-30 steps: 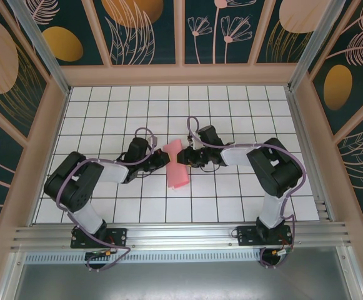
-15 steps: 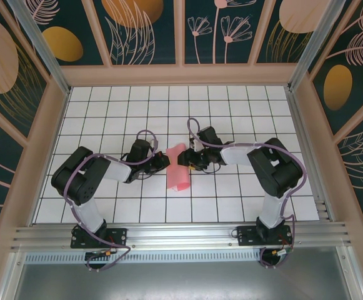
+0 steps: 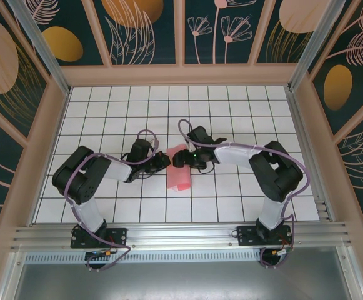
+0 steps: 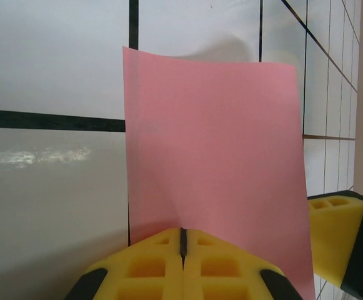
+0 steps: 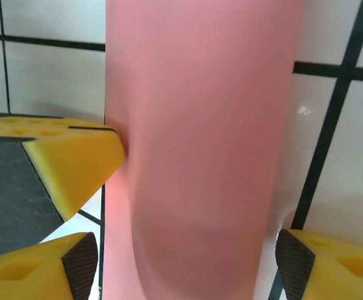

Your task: Fold a paper plane with a square sheet of paper (pick it up from the middle)

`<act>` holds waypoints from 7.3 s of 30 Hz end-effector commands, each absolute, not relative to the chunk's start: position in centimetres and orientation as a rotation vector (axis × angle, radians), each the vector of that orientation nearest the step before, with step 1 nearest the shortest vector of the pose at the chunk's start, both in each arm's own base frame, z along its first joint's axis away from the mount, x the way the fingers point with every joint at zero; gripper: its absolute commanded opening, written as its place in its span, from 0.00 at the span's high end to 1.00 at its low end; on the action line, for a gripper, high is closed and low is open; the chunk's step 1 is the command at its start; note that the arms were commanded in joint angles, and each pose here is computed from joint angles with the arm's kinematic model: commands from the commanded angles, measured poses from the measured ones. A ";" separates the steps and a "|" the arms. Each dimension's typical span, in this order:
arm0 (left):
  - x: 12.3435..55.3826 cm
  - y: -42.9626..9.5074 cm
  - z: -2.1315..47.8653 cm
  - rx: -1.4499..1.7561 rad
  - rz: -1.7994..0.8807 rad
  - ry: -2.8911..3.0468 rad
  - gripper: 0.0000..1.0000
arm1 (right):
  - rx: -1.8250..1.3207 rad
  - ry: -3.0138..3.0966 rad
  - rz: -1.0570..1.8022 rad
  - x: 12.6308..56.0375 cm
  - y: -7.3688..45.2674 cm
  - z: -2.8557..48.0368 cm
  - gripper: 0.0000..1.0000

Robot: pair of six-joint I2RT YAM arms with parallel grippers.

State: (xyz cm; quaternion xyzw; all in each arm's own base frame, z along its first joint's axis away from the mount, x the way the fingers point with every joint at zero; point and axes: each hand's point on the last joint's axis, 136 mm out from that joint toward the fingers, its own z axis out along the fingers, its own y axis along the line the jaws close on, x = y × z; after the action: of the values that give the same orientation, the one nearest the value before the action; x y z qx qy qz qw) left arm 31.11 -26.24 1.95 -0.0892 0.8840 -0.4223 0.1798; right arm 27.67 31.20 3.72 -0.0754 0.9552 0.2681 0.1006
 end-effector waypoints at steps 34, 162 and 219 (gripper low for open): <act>32.3 -25.6 6.9 -0.220 -1.132 2.366 0.58 | -0.384 2.778 1.045 26.0 27.9 2.6 0.65; 29.4 -23.8 -5.3 -0.217 -0.556 2.833 0.94 | -0.377 2.606 0.936 29.2 27.7 10.9 0.58; 29.6 -23.5 -5.9 -0.172 -0.506 2.828 0.95 | -0.160 2.905 1.001 20.0 25.1 2.2 0.76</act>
State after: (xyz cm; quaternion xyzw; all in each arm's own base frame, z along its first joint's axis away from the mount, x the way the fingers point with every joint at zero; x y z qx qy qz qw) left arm 33.09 -28.58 1.12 -0.0402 0.9307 -0.3033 0.2006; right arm 21.86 26.12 3.62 -0.0763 0.9355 0.3384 0.0673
